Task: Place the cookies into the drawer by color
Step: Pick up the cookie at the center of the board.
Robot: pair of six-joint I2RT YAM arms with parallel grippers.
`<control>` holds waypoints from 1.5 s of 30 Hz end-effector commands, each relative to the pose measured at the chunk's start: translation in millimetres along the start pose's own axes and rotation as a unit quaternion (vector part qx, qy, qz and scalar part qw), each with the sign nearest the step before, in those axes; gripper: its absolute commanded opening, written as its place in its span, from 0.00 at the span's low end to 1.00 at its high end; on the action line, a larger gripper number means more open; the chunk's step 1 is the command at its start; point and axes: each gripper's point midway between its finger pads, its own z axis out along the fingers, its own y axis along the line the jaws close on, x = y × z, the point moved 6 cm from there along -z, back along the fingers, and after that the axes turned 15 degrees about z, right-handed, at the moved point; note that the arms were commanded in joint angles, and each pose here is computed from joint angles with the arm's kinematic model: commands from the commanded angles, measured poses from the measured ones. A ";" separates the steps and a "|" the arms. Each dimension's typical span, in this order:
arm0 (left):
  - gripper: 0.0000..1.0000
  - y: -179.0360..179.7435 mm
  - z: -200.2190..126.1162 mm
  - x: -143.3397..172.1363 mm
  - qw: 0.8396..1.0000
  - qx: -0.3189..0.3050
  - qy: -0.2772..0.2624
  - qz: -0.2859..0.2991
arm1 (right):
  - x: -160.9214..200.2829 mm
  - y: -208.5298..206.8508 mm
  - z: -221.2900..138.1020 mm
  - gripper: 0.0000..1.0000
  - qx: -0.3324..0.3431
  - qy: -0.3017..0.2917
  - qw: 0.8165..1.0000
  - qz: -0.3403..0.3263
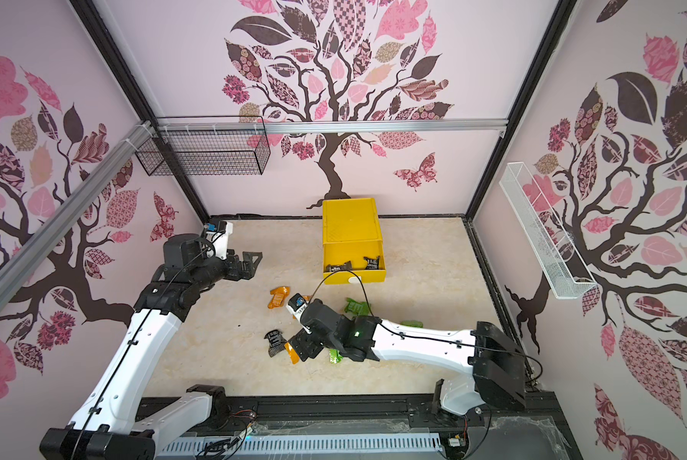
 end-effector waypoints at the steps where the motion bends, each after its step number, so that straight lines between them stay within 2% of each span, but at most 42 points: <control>1: 0.97 4.2 -0.8 -3.6 1.000 -0.013 -0.013 -0.004 | -8.6 10.6 19.2 0.86 0.004 -0.001 0.999 0.048; 10: 0.98 7.9 -2.9 -4.7 0.999 -0.031 -0.014 -0.005 | -8.3 27.2 73.6 0.86 0.023 0.062 0.997 0.042; 15: 0.98 5.3 -5.2 -7.8 1.000 -0.019 -0.017 -0.006 | -5.1 30.1 95.3 0.86 0.053 0.100 0.993 0.033; 18: 0.98 5.6 -3.2 -6.2 1.000 -0.021 -0.016 -0.008 | 1.7 37.5 112.0 0.86 0.034 0.122 0.992 0.024; 20: 0.98 3.1 -4.3 -8.2 1.000 -0.012 -0.019 -0.012 | 3.0 37.9 120.5 0.86 0.051 0.130 0.990 0.015; 25: 0.98 4.5 -3.6 -7.8 1.000 -0.017 -0.019 -0.011 | 7.9 36.3 138.8 0.85 0.057 0.132 0.989 0.027; 29: 0.98 2.6 -7.2 -10.0 1.000 -0.010 -0.020 -0.009 | 9.1 29.5 149.2 0.83 0.102 0.142 0.984 0.030; 32: 0.97 4.8 -5.9 -9.5 1.000 -0.019 -0.020 -0.009 | 14.3 28.8 156.9 0.80 0.097 0.146 0.984 0.036; 36: 0.98 1.3 -8.1 -12.3 1.000 -0.007 -0.023 -0.010 | 13.3 22.0 162.9 0.78 0.136 0.149 0.979 0.030; 42: 0.98 0.4 -6.7 -11.7 1.000 -0.013 -0.022 -0.004 | 13.8 17.3 171.9 0.75 0.153 0.152 0.976 0.026; 45: 0.97 -1.4 -8.7 -13.9 1.000 -0.007 -0.023 -0.003 | 13.4 13.0 176.0 0.69 0.158 0.148 0.976 0.029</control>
